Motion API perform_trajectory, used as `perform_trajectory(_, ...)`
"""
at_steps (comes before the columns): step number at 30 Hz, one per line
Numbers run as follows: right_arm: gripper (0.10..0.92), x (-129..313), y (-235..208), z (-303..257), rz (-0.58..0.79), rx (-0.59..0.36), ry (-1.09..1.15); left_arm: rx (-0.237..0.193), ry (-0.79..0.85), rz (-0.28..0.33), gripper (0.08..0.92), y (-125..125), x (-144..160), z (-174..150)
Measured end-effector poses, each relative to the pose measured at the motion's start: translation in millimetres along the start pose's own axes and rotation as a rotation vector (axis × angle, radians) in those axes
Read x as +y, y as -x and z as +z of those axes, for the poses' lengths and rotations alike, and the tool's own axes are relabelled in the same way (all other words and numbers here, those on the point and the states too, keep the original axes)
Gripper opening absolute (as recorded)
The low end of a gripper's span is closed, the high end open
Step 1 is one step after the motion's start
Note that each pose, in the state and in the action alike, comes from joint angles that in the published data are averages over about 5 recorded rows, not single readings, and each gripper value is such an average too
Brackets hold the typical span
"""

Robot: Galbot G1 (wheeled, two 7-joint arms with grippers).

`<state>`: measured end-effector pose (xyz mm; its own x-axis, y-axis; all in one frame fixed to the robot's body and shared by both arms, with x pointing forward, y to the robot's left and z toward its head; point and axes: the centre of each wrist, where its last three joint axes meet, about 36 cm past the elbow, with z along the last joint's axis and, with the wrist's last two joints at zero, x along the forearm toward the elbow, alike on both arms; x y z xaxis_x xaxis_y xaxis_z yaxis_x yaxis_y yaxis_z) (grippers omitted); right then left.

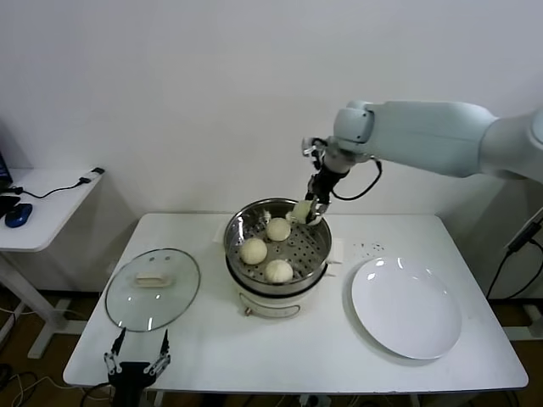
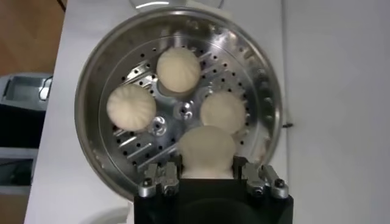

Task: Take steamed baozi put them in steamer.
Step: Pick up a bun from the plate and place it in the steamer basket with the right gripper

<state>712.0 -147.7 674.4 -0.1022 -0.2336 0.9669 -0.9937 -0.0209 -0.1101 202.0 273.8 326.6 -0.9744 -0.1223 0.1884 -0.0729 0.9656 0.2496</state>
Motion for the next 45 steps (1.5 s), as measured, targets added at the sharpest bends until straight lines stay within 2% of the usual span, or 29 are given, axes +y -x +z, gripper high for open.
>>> perform_trajectory(18, 0.561, 14, 81, 7, -0.067, 0.082, -0.007, 0.01, -0.004, 0.003, 0.823, 7, -4, 4)
perform_trajectory(23, 0.659, 15, 90, 3, -0.064, 0.079, -0.009, 0.01, -0.002, 0.004, 0.823, 9, -4, 3)
perform_trajectory(27, 0.762, 15, 91, 1, -0.063, 0.077, -0.009, 0.011, -0.001, 0.004, 0.823, 8, -4, 3)
perform_trajectory(30, 0.811, 15, 89, 1, -0.065, 0.076, -0.009, 0.009, -0.001, 0.004, 0.823, 8, -4, 3)
perform_trajectory(38, 0.823, 13, 69, 3, -0.049, 0.061, -0.015, 0.003, 0.001, 0.005, 0.823, 8, -5, 0)
perform_trajectory(45, 0.823, 9, 30, 13, -0.011, 0.005, -0.025, 0.002, 0.003, 0.001, 0.823, 7, -3, -1)
